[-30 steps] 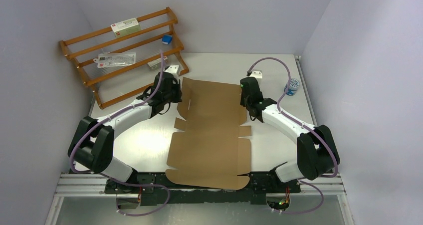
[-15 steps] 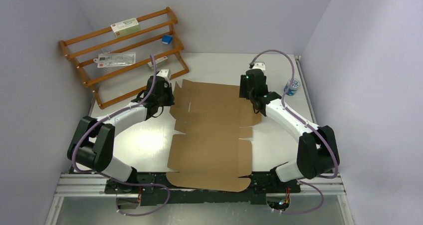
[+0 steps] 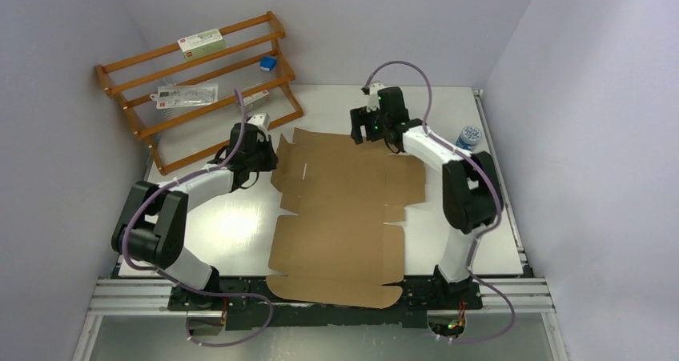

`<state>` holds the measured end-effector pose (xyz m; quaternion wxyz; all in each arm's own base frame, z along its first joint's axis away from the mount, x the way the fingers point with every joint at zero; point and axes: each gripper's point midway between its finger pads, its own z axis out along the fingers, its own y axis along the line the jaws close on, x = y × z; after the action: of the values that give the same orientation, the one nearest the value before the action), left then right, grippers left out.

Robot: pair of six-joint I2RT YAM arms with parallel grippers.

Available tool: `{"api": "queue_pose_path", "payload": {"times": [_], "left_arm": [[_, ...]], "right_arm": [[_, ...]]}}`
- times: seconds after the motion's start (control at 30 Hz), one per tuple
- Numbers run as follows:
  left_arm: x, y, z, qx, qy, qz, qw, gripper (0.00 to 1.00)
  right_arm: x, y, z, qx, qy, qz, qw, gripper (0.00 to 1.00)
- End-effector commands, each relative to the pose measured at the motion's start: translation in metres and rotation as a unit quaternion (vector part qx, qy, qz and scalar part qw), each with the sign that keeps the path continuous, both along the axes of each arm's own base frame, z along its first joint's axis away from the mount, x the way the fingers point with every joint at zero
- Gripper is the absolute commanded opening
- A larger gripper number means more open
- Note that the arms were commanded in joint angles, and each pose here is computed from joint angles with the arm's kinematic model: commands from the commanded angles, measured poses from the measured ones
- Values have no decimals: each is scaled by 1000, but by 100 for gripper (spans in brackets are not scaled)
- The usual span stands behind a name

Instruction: Fold the paper box

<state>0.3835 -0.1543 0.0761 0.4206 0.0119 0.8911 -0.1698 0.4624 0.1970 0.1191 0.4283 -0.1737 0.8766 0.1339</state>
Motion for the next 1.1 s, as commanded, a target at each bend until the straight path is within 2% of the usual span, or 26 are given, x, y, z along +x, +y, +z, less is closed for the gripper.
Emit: {"api": "queue_pose_path", "payload": {"times": [0.0, 0.4, 0.67, 1.07], "left_arm": [[3, -3, -1, -6, -13, -22, 1000, 5], [5, 2, -2, 4, -45, -41, 998, 5], [3, 0, 6, 2, -77, -59, 995, 5], [3, 1, 10, -1, -89, -54, 995, 5]], "right_arm": [[10, 39, -9, 41, 10, 106, 993, 82], [56, 50, -62, 68, 65, 163, 982, 87], [66, 57, -81, 100, 85, 196, 972, 88], [37, 63, -103, 144, 154, 268, 940, 83]]}}
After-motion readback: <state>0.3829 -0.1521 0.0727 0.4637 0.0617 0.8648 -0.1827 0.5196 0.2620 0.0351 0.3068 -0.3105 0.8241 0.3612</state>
